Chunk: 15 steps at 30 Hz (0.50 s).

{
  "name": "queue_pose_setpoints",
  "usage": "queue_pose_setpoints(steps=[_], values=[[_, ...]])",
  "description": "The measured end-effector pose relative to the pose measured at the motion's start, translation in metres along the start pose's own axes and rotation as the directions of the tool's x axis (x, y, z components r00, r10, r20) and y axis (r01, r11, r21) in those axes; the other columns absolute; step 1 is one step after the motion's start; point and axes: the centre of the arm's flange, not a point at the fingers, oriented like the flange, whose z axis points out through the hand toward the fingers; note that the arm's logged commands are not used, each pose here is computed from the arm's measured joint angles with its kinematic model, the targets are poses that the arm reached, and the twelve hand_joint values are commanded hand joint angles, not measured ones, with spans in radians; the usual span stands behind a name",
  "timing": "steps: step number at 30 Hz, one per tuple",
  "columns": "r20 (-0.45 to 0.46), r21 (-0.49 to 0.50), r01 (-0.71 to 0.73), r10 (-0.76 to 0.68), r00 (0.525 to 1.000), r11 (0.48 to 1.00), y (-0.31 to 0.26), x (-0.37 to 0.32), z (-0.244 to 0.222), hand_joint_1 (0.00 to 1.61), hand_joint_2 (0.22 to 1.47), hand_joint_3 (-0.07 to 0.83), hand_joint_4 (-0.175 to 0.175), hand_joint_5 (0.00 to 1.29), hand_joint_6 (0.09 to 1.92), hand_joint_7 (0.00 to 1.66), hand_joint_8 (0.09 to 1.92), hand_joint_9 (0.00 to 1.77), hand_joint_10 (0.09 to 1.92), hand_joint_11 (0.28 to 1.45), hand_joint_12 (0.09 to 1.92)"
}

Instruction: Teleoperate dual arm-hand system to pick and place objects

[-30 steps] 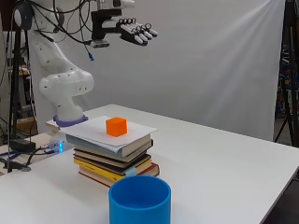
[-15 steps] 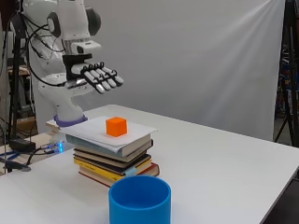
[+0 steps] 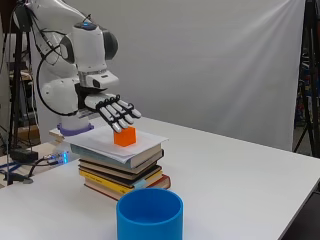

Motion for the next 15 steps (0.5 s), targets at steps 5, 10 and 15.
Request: queue_pose_setpoints(steps=[5, 10, 15], values=[[-0.026, 0.004, -0.015, 0.015, 1.0, 1.0, 0.01, 0.024, 0.007, 0.38, 0.96, 0.002, 0.043, 0.33, 0.09, 0.4, 0.09, 0.53, 0.09, 0.54, 0.09], [-0.026, 0.033, 0.022, -0.021, 0.999, 0.999, 0.009, 0.029, 0.015, 0.47, 1.04, 0.0, 0.048, 0.36, 0.09, 0.42, 0.09, 0.56, 0.09, 0.53, 0.09], [-0.064, 0.055, 0.029, -0.025, 0.998, 0.998, 0.008, 0.023, 0.018, 0.45, 1.0, -0.014, 0.04, 0.22, 0.09, 0.26, 0.09, 0.42, 0.09, 0.49, 0.09]])
